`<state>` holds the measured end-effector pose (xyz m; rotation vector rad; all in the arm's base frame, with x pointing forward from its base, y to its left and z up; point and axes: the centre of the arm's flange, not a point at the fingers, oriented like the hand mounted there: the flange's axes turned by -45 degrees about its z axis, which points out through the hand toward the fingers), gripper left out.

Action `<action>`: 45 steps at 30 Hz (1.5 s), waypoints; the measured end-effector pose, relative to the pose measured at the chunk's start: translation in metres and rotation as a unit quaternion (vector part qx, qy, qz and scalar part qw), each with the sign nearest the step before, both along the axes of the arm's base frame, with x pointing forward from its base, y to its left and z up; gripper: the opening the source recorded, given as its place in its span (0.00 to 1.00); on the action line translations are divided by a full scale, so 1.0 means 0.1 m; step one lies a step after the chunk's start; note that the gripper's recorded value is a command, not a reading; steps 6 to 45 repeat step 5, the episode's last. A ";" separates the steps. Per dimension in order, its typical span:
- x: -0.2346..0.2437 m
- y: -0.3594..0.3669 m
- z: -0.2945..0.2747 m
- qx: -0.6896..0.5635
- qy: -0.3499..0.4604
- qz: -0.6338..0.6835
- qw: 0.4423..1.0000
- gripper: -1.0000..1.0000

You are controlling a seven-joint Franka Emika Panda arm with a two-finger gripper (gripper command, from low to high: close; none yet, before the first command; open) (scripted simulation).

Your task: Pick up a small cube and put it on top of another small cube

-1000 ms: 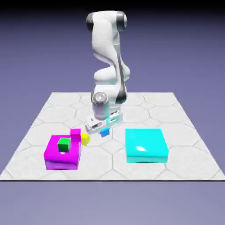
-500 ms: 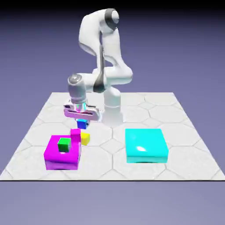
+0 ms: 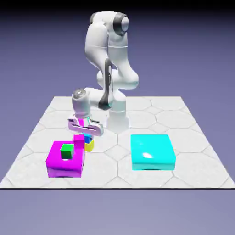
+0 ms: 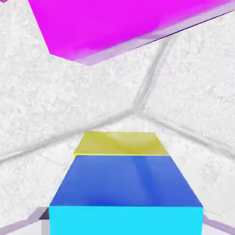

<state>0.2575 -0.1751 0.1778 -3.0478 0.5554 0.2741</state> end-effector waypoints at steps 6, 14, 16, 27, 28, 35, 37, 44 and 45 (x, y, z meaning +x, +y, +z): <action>0.07 -0.03 0.34 -0.006 -0.002 0.000 1.000 1.00; 0.07 -0.03 0.34 -0.006 -0.002 0.000 1.000 1.00; 0.07 -0.03 0.34 -0.006 -0.002 0.000 1.000 1.00; 0.07 -0.03 0.34 -0.006 -0.002 0.000 1.000 1.00; 0.07 -0.03 0.34 -0.006 -0.002 0.000 1.000 1.00; 0.07 -0.03 0.34 -0.006 -0.002 0.000 1.000 1.00; 0.07 -0.03 0.34 -0.006 -0.002 0.000 1.000 1.00; 0.07 -0.03 0.34 -0.006 -0.002 0.000 1.000 1.00; 0.07 -0.03 0.34 -0.006 -0.002 0.000 1.000 1.00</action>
